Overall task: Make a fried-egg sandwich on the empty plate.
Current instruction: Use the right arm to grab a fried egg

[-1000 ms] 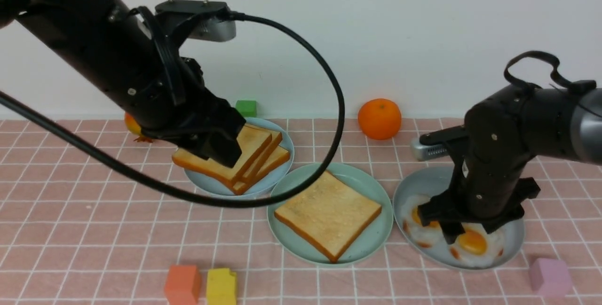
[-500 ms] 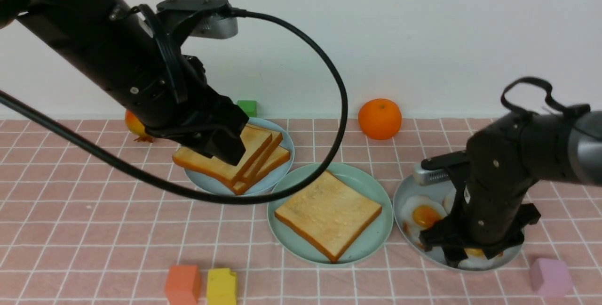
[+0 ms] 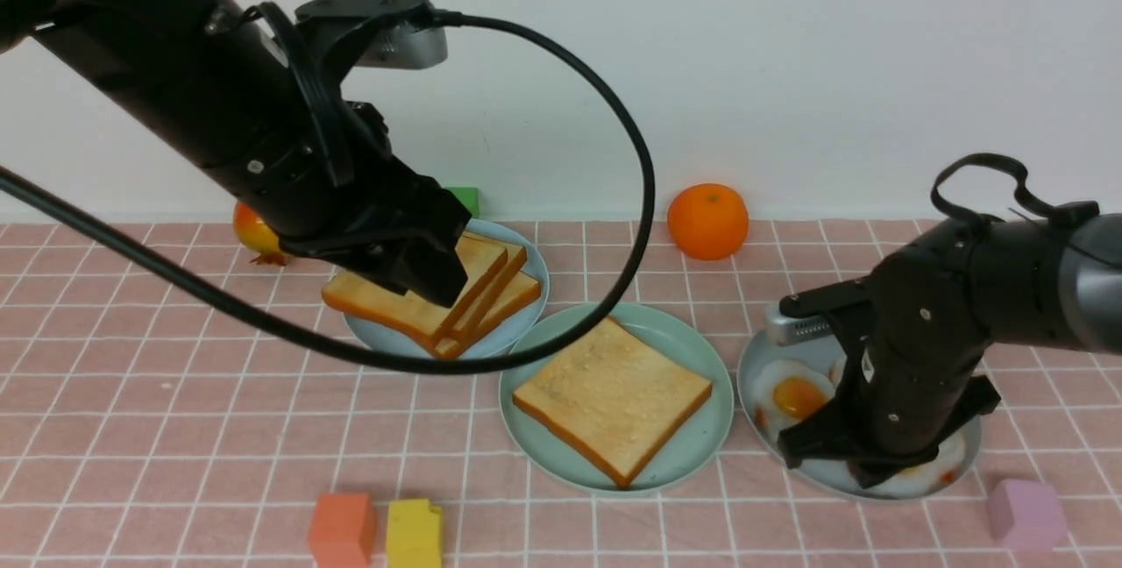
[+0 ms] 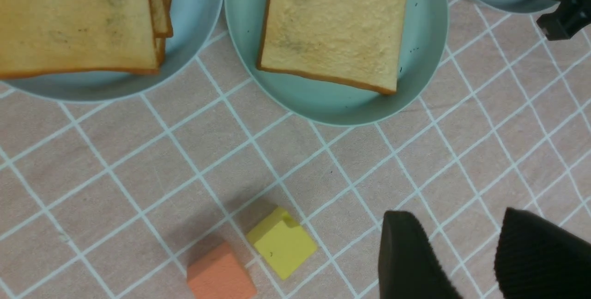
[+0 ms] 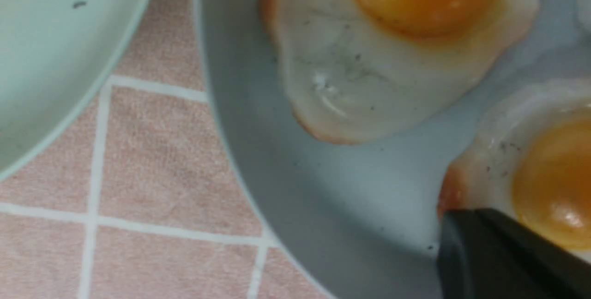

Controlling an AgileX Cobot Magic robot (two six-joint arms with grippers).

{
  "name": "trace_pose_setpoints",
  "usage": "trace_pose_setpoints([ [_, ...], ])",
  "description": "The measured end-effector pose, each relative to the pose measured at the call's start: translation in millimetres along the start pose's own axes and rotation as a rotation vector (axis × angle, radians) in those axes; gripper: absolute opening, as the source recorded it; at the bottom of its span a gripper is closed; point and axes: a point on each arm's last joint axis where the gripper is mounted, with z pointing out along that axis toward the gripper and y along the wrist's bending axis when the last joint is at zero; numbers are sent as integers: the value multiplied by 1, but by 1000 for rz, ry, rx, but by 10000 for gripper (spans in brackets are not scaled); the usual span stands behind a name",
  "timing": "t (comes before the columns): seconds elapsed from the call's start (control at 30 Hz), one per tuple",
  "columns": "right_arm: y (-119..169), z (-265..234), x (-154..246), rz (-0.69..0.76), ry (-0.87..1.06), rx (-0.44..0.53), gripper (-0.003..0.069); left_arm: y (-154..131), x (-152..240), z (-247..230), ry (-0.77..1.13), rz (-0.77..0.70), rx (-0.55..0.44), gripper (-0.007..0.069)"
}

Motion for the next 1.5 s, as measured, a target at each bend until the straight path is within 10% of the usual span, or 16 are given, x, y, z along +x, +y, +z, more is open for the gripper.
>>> trace_pose_setpoints([
  [0.87, -6, -28, 4, 59, -49, 24, 22, -1, 0, 0, -2, -6, 9, 323],
  [1.23, -5, -38, -5, -94, -25, 14, 474, -3, -1, 0, -7, -19, 36, 323],
  [1.5, -1, -23, -3, -128, 34, 67, 466, -3, -1, 0, -7, -21, 38, 323],
])
